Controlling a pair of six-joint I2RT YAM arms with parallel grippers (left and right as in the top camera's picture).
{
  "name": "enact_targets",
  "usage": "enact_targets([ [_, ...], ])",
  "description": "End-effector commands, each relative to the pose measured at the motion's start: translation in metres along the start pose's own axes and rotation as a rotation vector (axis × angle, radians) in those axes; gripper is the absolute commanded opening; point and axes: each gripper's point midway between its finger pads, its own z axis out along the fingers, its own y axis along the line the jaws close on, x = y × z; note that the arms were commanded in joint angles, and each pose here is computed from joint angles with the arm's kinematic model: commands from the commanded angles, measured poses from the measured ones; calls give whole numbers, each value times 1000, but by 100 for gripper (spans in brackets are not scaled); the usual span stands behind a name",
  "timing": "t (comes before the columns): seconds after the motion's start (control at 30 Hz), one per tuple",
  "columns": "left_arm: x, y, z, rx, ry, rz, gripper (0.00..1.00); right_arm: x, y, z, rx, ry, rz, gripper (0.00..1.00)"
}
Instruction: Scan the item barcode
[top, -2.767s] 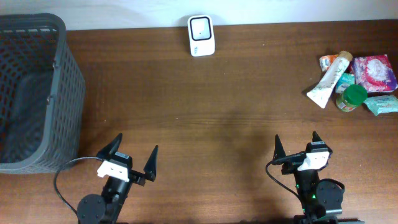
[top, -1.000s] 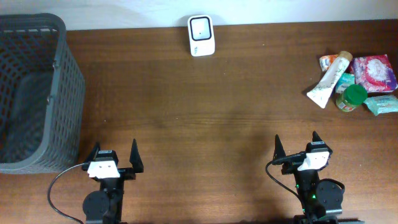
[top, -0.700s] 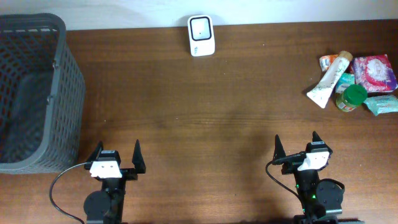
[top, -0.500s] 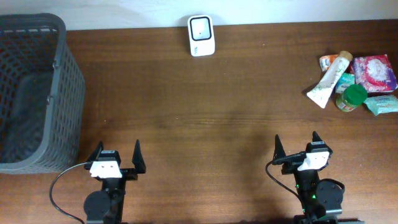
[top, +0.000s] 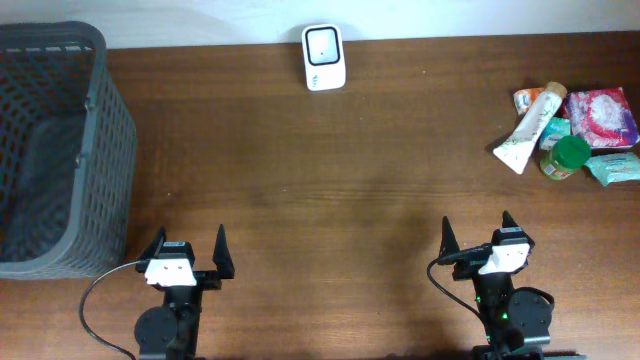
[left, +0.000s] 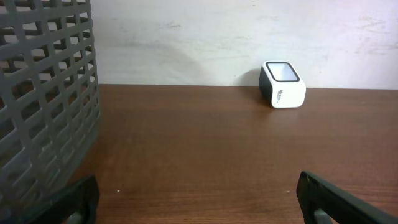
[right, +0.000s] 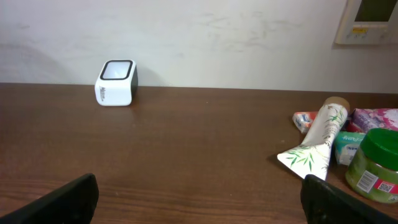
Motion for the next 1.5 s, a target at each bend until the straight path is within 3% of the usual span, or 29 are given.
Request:
enact_targets([
  [0.0,2,-1,0,4,4,17,99,3,-3,0,14,5,1,99],
  [1.47,1,-1,0,5,1,17,99,4,-6,0,30,6,1,99],
])
